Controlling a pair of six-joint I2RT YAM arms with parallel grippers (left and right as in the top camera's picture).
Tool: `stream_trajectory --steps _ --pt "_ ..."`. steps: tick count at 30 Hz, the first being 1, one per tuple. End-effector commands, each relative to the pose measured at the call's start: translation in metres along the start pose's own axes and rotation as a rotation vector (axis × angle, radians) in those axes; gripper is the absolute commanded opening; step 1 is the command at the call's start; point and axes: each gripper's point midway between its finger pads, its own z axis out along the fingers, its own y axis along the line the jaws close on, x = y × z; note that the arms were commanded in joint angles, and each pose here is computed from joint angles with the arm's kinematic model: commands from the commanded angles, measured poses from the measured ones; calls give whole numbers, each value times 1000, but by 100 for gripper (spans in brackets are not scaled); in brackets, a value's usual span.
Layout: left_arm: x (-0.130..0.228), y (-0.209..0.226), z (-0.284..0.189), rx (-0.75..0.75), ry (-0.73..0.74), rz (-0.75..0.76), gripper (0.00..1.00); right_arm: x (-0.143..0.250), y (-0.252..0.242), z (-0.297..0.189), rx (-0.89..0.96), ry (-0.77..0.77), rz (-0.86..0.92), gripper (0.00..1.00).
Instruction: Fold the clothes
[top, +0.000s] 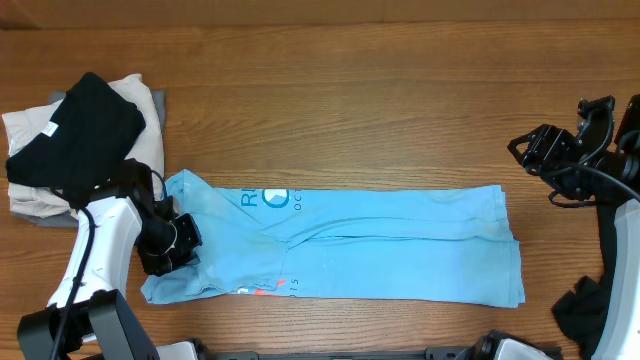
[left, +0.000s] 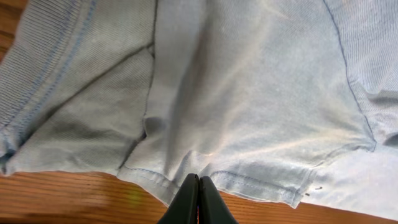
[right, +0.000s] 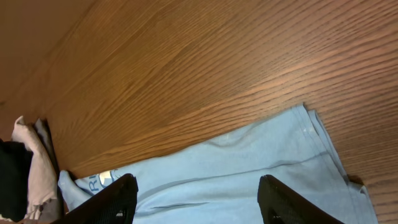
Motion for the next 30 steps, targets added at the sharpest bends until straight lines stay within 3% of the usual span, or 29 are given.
stream_trajectory --steps 1,3,4,5,7,12,18,19,21,22,26,30 --pt "-4 0 -7 -9 -27 16 4 -1 2 0 -3 -4 -9 66" --pt "-4 0 -7 -9 -26 16 4 -1 2 0 -3 -4 -9 66" --pt "-4 0 -7 -10 -27 15 18 -1 2 0 -3 -4 -9 66" --pt "-4 1 -7 -14 -26 9 38 -1 2 0 -3 -4 -8 66" --pt "-4 4 -7 -35 -29 -5 100 -1 2 0 -3 -4 -8 66" --pt "-16 23 -4 -127 -84 -43 99 -1 2 0 -2 -4 -8 66" --pt "-18 15 14 -62 -68 -28 100 -1 0 0 10 -7 -8 66" --pt "-16 11 18 -33 -57 -9 95 -2 -1 0 13 -7 -8 66" --pt "-12 3 23 16 -34 19 68 -2 -1 0 14 -8 -8 66" --pt "-10 2 24 26 -29 25 64 -2 -1 0 14 -8 -8 66" --pt "-8 4 25 13 -20 51 55 -2 -1 0 14 -8 -8 66" --pt "-7 16 32 -49 -31 46 58 -1 -1 0 15 -7 -8 66"
